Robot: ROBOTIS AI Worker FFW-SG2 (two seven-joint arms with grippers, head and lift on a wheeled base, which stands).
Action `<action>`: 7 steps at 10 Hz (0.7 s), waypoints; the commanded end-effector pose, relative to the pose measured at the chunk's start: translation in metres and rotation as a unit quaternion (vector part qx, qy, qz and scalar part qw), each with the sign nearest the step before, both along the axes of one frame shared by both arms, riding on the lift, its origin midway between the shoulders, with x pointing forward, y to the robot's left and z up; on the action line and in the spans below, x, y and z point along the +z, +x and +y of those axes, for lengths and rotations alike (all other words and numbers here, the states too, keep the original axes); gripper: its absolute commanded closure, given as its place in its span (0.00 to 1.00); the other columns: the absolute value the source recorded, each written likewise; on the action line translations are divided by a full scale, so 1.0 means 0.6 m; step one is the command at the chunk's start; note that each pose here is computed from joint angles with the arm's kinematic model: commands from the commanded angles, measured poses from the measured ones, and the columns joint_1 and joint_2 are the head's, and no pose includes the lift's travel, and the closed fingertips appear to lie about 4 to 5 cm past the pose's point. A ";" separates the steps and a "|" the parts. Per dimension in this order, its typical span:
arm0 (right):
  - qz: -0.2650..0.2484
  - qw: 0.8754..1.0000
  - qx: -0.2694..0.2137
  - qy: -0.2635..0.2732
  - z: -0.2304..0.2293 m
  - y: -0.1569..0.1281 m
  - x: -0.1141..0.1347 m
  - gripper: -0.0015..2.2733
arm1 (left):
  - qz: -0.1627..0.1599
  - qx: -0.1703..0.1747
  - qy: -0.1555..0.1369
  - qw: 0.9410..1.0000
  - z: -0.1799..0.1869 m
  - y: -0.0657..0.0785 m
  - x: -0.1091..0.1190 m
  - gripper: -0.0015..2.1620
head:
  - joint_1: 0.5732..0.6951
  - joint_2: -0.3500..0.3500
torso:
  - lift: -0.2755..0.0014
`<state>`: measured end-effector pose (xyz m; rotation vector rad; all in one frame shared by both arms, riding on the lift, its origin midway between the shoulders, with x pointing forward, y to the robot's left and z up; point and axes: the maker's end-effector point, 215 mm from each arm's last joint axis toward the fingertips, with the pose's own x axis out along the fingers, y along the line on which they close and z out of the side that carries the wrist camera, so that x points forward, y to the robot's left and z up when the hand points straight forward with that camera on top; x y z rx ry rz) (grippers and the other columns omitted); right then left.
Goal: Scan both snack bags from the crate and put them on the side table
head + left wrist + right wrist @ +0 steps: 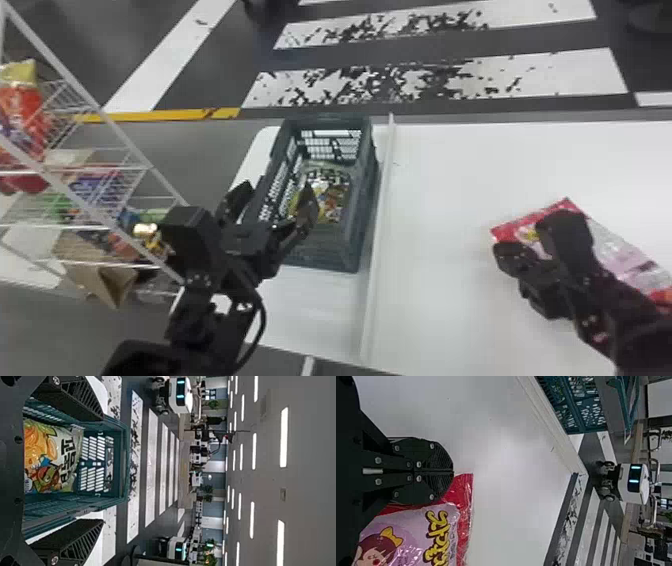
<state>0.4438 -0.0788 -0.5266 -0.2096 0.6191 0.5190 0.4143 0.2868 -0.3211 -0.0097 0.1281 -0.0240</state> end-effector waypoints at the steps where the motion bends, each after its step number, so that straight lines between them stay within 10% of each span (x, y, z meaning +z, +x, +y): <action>1: 0.001 1.000 -0.003 -0.009 -0.008 0.019 0.000 0.99 | -0.001 -0.001 0.000 1.000 -0.001 0.000 0.001 0.04 | 1.00 0.88 | 0.68; 7: 0.000 0.999 -0.029 -0.045 -0.078 0.052 -0.013 0.99 | 0.000 -0.001 0.001 1.000 -0.001 0.000 0.000 0.04 | 1.00 0.81 | 0.68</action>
